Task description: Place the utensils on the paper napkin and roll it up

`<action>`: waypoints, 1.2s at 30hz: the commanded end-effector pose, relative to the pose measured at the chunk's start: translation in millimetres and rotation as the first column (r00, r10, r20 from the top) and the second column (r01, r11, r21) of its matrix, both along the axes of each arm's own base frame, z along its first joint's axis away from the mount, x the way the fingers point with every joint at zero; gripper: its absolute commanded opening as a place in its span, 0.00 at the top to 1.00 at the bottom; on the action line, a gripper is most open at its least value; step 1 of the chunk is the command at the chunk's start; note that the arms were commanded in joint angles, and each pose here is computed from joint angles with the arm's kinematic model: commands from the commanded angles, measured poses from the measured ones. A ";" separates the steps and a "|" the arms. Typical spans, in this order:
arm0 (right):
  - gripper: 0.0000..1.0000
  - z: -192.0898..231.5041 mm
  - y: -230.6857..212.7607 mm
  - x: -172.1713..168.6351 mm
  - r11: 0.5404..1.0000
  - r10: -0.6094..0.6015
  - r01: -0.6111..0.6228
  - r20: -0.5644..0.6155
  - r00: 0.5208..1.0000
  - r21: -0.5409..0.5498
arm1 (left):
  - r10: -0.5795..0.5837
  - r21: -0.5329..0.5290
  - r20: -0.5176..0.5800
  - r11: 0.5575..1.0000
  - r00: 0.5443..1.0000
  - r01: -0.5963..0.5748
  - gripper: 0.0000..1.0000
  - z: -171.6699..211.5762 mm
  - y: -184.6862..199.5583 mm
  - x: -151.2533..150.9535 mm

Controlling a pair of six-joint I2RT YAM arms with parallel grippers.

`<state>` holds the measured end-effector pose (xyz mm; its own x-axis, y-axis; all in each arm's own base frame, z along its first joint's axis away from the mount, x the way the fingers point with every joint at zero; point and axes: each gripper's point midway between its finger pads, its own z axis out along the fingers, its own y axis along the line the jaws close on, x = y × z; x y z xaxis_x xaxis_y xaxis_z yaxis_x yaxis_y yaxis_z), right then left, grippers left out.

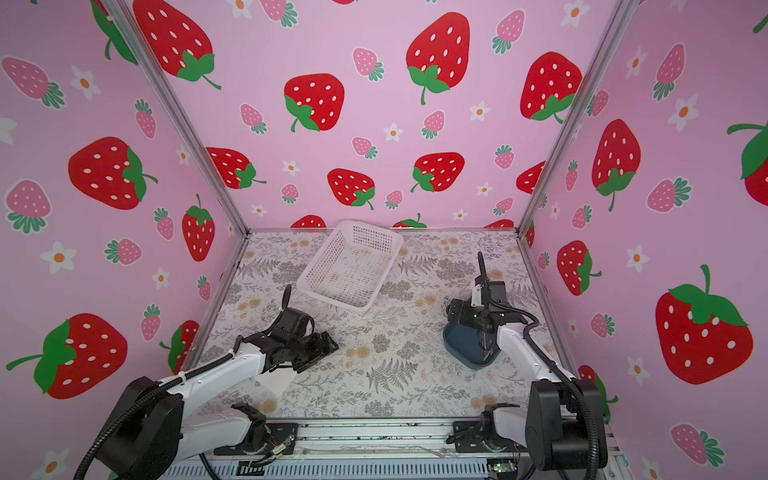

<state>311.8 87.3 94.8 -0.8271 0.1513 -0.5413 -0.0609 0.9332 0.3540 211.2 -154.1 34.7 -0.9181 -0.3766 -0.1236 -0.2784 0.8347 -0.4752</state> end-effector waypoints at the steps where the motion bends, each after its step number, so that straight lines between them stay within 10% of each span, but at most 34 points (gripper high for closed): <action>1: 0.05 1.5 7.5 -8.1 0.999 0.025 -0.025 -0.002 1.000 0.036 | 0.053 0.118 0.044 0.991 0.998 -0.057 0.14 15.4 21.3 -1.6; 12: 0.06 14.1 28.9 -5.8 0.983 0.069 -0.074 0.032 0.997 0.168 | 0.174 0.168 0.070 0.968 0.982 -0.184 0.13 19.1 95.9 41.7; 26: 0.05 16.3 31.5 -4.9 0.979 0.064 -0.069 0.033 0.997 0.191 | 0.148 0.056 -0.111 0.988 0.983 -0.142 0.15 -25.7 63.8 11.4; 36: 0.05 11.8 41.5 -22.2 0.963 0.106 -0.104 0.006 0.994 0.247 | -0.052 -0.011 -0.085 0.999 0.995 0.051 0.16 -25.6 -34.6 -19.7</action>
